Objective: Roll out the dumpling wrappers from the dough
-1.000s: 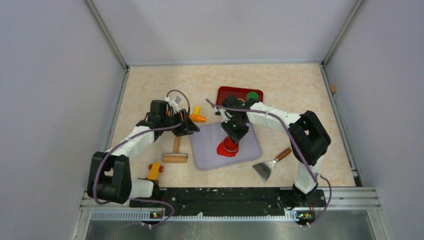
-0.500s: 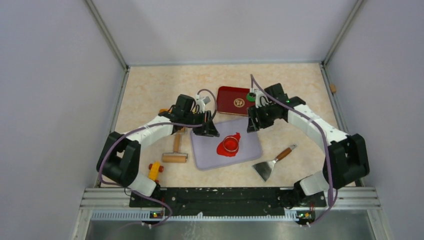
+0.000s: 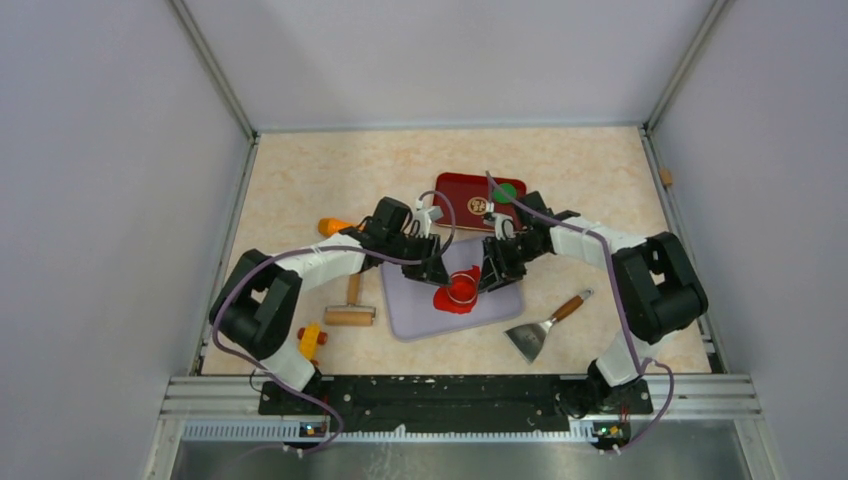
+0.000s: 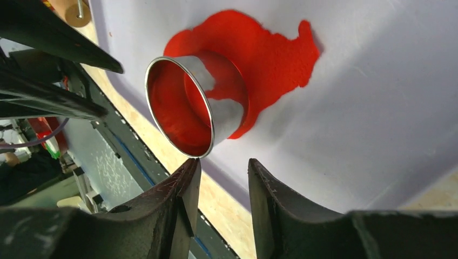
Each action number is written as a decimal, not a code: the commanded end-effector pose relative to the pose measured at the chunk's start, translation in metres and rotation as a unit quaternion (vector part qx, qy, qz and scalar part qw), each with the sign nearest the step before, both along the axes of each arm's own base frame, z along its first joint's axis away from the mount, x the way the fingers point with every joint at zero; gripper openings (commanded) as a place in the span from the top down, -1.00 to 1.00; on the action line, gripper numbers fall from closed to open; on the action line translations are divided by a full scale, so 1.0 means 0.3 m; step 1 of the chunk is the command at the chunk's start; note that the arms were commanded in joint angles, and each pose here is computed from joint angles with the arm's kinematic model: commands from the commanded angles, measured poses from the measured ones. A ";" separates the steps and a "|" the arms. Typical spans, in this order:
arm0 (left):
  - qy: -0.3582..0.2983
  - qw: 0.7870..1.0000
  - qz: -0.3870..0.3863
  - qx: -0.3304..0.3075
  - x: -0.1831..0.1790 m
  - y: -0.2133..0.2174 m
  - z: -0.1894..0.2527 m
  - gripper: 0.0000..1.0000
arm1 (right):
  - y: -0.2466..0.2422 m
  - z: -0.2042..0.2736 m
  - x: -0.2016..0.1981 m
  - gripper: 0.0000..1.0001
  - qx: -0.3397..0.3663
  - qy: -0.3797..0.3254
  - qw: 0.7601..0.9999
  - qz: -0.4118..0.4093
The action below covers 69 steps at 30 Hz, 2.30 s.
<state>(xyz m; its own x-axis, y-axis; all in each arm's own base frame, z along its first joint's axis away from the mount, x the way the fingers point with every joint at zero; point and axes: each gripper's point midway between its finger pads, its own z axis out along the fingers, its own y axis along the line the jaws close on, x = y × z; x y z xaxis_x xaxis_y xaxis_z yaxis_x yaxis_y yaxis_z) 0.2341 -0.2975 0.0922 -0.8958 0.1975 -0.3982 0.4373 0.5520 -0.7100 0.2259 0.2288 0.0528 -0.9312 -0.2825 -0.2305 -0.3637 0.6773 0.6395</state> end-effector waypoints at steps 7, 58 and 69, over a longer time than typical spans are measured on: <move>0.000 1.000 0.001 -0.021 0.066 -0.070 0.005 0.29 | 0.068 0.028 0.067 0.26 0.044 -0.011 0.999 0.002; 0.042 0.994 -0.025 0.101 -0.041 0.053 -0.291 1.00 | 0.040 -0.144 -0.003 1.00 -0.021 0.019 0.999 0.020; 0.013 0.992 -0.035 0.120 -0.050 0.086 -0.383 1.00 | 0.019 -0.213 -0.051 1.00 -0.070 0.014 0.997 0.025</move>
